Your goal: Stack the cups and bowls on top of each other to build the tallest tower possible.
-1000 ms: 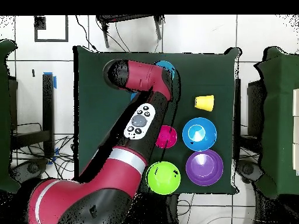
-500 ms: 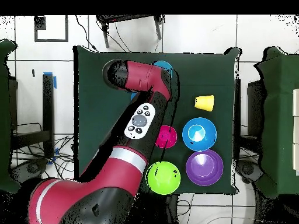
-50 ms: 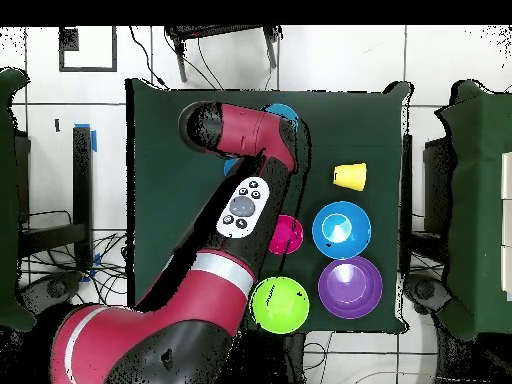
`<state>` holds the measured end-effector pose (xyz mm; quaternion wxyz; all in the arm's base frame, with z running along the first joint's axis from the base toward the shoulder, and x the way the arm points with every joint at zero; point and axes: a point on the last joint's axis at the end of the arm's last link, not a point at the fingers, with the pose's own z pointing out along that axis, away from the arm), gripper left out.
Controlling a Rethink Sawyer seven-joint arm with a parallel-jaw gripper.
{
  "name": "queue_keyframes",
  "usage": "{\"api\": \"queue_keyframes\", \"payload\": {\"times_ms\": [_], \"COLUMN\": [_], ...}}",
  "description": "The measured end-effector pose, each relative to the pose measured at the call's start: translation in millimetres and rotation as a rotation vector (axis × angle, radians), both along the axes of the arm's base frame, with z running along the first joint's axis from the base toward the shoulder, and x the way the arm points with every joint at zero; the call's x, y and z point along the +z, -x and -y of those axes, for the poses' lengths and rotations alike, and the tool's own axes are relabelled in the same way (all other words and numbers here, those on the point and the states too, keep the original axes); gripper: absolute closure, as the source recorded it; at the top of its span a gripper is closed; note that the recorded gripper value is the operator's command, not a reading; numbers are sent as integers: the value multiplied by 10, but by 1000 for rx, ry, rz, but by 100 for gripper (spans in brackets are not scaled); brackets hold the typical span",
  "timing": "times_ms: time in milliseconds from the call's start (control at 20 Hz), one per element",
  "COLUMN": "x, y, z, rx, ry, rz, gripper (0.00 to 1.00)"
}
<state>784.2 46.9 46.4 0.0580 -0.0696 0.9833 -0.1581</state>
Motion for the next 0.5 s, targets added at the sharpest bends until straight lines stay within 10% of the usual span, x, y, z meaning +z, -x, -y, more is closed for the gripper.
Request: {"api": "queue_keyframes", "payload": {"times_ms": [500], "x": [-42], "y": [109], "z": [94], "rx": [-22], "ry": [0], "rz": [-22], "gripper": [100]}}
